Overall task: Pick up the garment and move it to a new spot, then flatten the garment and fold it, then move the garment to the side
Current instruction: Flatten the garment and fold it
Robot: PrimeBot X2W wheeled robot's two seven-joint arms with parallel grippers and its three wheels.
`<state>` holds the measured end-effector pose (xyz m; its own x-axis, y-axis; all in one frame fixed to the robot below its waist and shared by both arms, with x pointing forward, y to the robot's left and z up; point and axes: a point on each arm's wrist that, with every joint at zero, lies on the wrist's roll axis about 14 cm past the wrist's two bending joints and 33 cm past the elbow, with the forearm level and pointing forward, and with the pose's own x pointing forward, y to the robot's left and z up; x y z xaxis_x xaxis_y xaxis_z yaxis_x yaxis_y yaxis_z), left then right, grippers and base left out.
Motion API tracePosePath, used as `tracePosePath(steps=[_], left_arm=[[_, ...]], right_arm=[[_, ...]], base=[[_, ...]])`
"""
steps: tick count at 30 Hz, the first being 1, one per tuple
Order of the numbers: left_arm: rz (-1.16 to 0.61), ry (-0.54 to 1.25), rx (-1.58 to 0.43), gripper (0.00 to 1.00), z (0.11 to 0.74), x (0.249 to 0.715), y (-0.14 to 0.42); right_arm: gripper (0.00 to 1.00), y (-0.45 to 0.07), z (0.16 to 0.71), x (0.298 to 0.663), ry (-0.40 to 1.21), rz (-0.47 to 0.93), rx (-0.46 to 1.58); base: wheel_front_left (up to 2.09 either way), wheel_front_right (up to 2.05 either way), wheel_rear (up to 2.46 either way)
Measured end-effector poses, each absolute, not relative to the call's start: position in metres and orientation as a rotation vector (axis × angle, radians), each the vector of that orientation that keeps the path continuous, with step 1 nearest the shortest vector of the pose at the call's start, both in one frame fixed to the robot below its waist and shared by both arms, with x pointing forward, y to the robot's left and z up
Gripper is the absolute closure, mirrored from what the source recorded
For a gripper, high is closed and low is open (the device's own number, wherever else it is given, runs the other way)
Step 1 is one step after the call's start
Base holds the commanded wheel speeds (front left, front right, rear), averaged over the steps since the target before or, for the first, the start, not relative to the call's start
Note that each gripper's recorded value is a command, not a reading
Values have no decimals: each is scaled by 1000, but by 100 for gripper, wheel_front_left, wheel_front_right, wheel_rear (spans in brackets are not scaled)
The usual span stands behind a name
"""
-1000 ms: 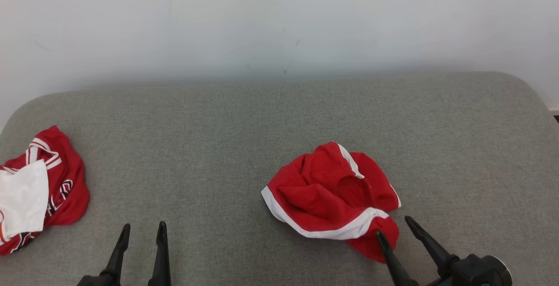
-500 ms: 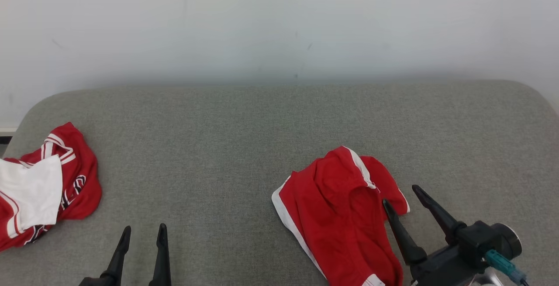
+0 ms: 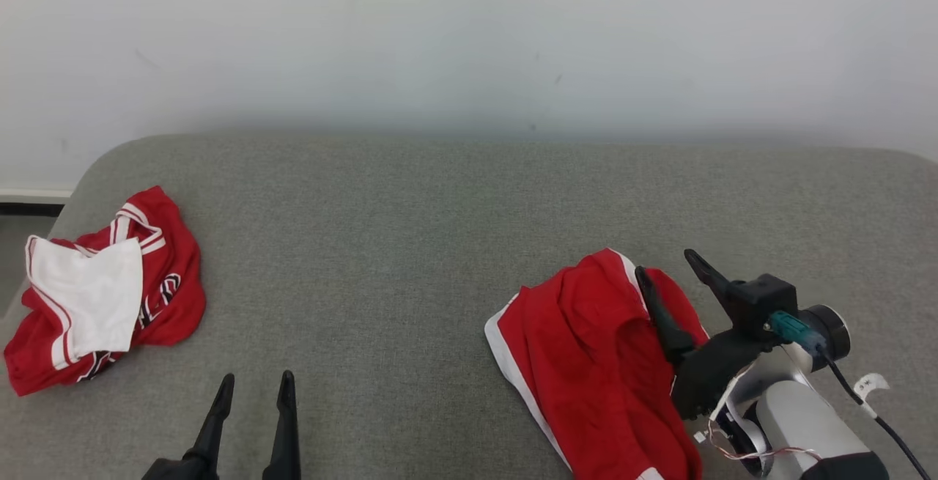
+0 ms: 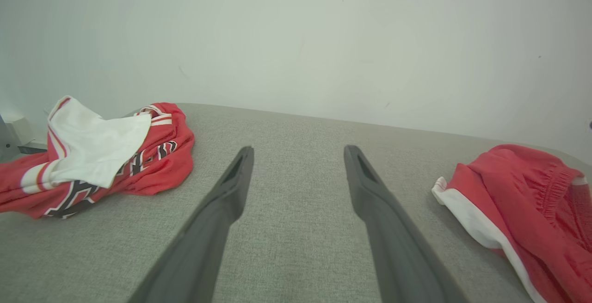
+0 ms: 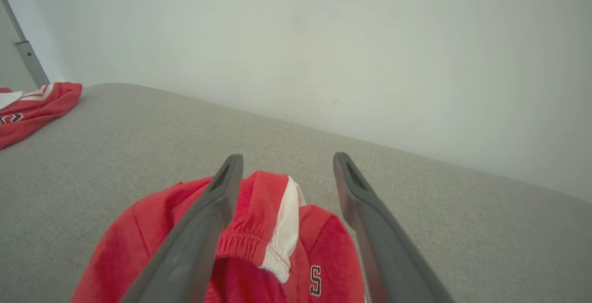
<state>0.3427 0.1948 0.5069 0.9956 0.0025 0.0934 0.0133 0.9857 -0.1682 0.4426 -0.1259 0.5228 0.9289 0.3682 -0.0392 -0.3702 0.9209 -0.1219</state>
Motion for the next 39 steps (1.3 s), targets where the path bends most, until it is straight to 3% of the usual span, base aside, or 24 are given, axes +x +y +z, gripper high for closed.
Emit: tracePosePath(steps=[10,11,12,13,21,28,34,39], left_arm=[[28,-75,-175,0,501,343,204],[32,-72,-175,0,500,342,205],[36,-71,-175,0,499,342,206],[39,-70,-175,0,499,341,207],[36,-79,-178,0,502,341,206],[37,-94,-181,0,506,337,207],[57,-102,-178,0,507,328,213],[66,-104,-177,0,507,324,216]], right_arm=[[0,-106,450,457,321,403,-113],[16,-105,444,456,343,407,-111],[79,-104,441,456,352,411,-113],[100,-103,444,457,332,416,-110],[100,-103,475,469,210,427,-118],[100,-54,538,472,-6,548,-91],[100,-5,608,457,-223,681,-45],[100,3,644,442,-336,725,-20]], base=[[0,0,0],[0,0,0],[0,0,0],[0,0,0],[0,0,0],[0,0,0],[0,0,0],[0,0,0]])
